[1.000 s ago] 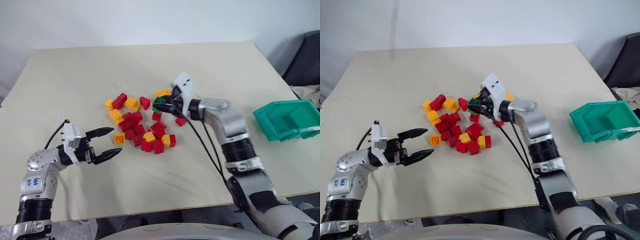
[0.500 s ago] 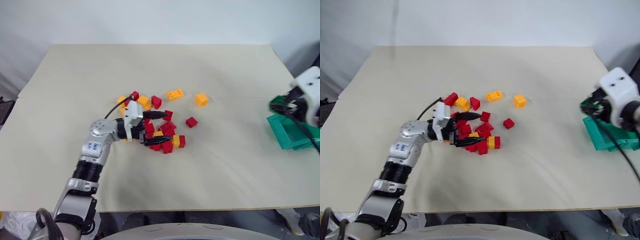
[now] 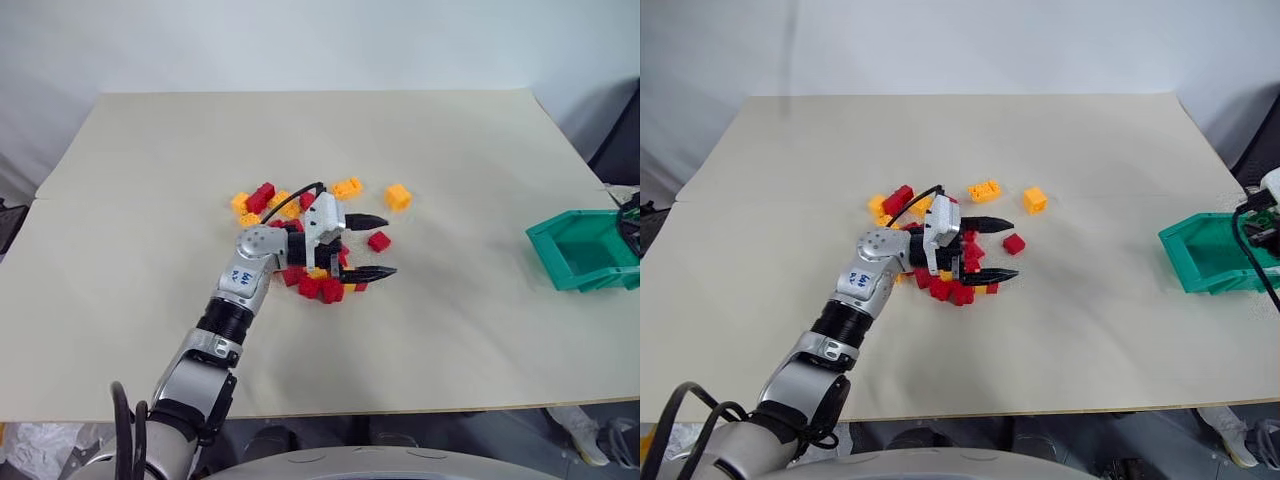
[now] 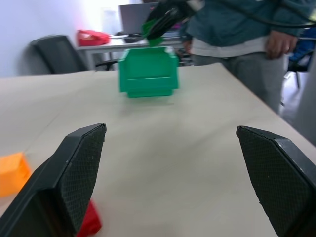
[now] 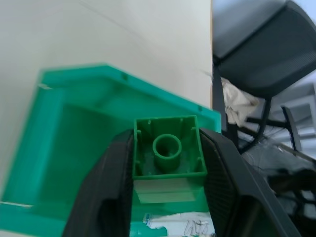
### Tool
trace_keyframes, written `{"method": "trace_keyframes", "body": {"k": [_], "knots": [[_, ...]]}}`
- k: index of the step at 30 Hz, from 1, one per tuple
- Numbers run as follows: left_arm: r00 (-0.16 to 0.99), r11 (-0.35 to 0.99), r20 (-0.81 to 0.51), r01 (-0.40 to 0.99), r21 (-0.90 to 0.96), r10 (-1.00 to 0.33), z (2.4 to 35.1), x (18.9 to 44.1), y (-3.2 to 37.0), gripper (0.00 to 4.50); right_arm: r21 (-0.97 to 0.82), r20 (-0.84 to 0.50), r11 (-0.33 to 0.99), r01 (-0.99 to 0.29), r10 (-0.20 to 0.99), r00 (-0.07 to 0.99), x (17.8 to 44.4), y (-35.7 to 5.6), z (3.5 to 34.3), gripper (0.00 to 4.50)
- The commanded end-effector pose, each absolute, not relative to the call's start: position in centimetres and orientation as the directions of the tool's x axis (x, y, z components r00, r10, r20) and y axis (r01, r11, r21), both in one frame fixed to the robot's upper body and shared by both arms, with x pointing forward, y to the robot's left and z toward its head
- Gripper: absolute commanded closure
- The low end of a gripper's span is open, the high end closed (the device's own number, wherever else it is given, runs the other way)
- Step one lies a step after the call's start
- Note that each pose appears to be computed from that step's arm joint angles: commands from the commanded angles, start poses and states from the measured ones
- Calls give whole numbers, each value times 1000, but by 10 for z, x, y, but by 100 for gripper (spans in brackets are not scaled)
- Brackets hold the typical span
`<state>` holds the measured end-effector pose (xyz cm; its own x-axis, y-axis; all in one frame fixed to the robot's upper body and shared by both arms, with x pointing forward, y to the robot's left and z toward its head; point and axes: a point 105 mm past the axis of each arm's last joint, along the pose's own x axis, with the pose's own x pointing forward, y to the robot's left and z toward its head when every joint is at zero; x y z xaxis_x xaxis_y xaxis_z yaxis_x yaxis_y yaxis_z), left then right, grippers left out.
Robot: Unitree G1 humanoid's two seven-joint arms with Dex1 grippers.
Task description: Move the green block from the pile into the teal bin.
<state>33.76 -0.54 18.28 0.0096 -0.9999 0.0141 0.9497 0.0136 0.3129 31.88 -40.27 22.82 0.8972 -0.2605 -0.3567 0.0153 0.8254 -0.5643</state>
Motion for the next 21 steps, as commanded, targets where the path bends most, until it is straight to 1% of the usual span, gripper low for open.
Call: {"method": "trace_keyframes", "body": {"k": [1, 3, 5, 7, 10, 11, 13, 15, 18, 20, 21], "knots": [[-1, 9, 28, 932, 362, -1000, 199, 341, -8, 0, -584, -276, 809, 63, -271, 922, 327, -404, 246, 137], [17, 27, 31, 934, 356, -999, 200, 344, -3, 0, -580, -276, 813, 57, -261, 925, 329, -402, 246, 67], [64, 63, 10, 933, 355, -998, 197, 349, 5, 0, -578, -278, 815, 48, -252, 927, 330, -400, 246, 3], [98, 95, 8, 940, 329, -995, 195, 353, 12, 0, -576, -278, 817, 34, -234, 932, 332, -396, 246, 3], [111, 115, 32, 946, 303, -993, 196, 352, 28, 0, -546, -283, 835, -69, -106, 953, 336, -370, 248, 3], [112, 122, 52, 952, 281, -992, 198, 350, 34, 0, -533, -293, 837, -125, -44, 955, 336, -358, 246, 3], [149, 166, 83, 953, 255, -985, 199, 346, 64, 0, -513, -332, 806, -297, 133, 934, 333, -321, 236, 3], [215, 223, 59, 952, 212, -975, 194, 344, 91, 0, -474, -351, 772, -423, 275, 895, 327, -293, 227, 3], [315, 316, 32, 935, 158, -948, 189, 341, 124, 0, -410, -357, 709, -573, 454, 817, 312, -261, 217, 3], [364, 360, -1, 921, 148, -931, 184, 337, 143, 0, -377, -360, 663, -647, 539, 761, 302, -248, 210, 3], [405, 397, -25, 906, 146, -914, 177, 332, 165, 0, -358, -374, 615, -703, 595, 711, 296, -241, 201, 3]]}}
